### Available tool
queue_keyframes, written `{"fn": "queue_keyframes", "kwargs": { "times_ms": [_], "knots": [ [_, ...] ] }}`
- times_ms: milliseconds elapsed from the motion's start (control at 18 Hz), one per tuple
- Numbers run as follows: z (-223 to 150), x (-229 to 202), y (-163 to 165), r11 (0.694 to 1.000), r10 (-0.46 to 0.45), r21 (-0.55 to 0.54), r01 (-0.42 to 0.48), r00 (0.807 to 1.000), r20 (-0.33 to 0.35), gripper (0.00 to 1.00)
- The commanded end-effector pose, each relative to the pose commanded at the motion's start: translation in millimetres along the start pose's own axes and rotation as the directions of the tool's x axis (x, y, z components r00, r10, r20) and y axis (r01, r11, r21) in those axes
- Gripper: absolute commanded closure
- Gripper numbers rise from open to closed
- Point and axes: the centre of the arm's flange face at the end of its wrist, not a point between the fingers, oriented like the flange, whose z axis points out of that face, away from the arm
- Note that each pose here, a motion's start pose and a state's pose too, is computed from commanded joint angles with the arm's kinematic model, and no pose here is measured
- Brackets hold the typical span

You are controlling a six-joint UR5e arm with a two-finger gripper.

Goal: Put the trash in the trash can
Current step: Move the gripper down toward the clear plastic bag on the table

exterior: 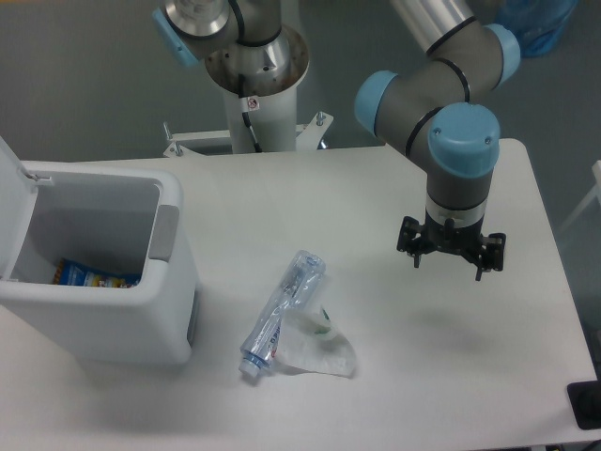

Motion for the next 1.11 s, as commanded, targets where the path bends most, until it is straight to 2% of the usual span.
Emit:
{"fn": "queue_keyframes", "kwargs": {
  "times_ms": [333, 444, 611, 667, 1111],
  "knots": [
    [9.1, 11.2, -0.2, 1.0, 0.001, 0.0, -0.001, 1.0, 0.0, 0.0],
    [16.8, 31.6, -12.6, 1.0, 0.011, 0.021, -0.012, 1.0, 0.022, 0.0],
    [26.0, 47.6, -23.9, 0.997, -0.077, 0.033, 0.076, 0.997, 0.019, 0.0],
    [31.0, 53.4, -29.4, 0.996, -0.081, 0.03, 0.081, 0.997, 0.013, 0.0],
    [66.2, 82.4, -60.9, 1.0, -0.022, 0.002, 0.022, 0.999, -0.026, 0.0]
  ]
}}
